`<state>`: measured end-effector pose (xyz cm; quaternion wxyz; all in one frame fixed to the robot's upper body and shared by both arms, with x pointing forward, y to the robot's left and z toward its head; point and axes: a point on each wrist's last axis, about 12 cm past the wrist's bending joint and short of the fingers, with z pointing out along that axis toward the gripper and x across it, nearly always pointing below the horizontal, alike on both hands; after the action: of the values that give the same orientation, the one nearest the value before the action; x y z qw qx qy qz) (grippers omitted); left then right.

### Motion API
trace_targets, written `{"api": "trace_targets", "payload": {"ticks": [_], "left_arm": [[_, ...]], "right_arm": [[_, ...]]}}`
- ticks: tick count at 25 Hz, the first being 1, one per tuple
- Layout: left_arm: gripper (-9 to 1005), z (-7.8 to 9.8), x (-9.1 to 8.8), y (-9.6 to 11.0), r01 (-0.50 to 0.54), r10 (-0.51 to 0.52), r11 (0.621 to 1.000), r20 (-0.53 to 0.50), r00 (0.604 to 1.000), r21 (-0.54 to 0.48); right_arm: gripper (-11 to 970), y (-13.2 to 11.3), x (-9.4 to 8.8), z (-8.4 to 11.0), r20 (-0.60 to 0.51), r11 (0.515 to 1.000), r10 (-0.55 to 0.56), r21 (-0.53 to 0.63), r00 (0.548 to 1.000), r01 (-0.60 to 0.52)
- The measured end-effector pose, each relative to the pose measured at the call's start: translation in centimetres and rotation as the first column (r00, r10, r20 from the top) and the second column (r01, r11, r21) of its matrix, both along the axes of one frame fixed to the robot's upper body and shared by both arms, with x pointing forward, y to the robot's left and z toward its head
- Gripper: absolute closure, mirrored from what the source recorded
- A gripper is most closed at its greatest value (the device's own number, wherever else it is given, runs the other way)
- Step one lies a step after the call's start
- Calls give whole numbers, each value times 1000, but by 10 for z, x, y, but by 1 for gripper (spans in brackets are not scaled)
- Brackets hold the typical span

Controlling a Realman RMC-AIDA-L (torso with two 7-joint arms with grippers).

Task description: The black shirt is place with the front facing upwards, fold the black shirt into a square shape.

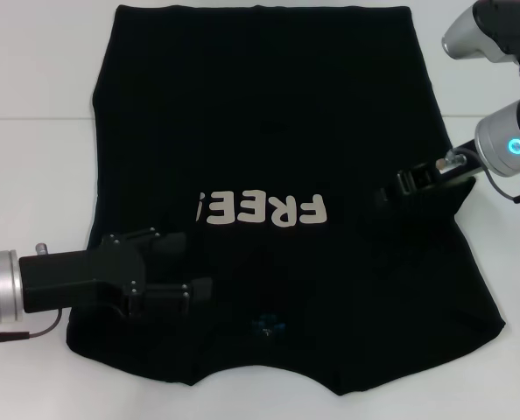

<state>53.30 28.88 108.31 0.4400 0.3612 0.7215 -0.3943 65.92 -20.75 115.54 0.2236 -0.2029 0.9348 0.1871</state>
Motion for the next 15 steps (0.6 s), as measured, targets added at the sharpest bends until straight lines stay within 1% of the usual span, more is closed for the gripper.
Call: {"api": "trace_targets", "payload": {"ticks": [1, 5, 8, 11, 14, 15], "left_arm": [[76, 0, 0, 0, 0, 0, 1000, 0, 1000, 0], [76, -1, 0, 0, -5, 5, 1000, -1, 1000, 2], [77, -1, 0, 1, -9, 9, 1000, -2, 1000, 4], [77, -2, 0, 1, -11, 11, 1000, -4, 1000, 4], [77, -2, 0, 1, -12, 12, 1000, -7, 1000, 3], [77, -2, 0, 1, -12, 12, 1000, -7, 1000, 3]], "right_arm": [[902, 1, 0, 1, 2, 1000, 3, 13, 1000, -3], [718, 5, 0, 1, 13, 998, 14, 61, 1000, -14], [572, 1, 0, -1, 6, 997, 3, 72, 1000, -3], [421, -14, -1, -2, -15, 997, -34, 68, 999, 35], [206, -40, -3, 1, -51, 992, -102, 76, 994, 105], [202, -50, -4, 3, -60, 987, -129, 88, 990, 134]]}}
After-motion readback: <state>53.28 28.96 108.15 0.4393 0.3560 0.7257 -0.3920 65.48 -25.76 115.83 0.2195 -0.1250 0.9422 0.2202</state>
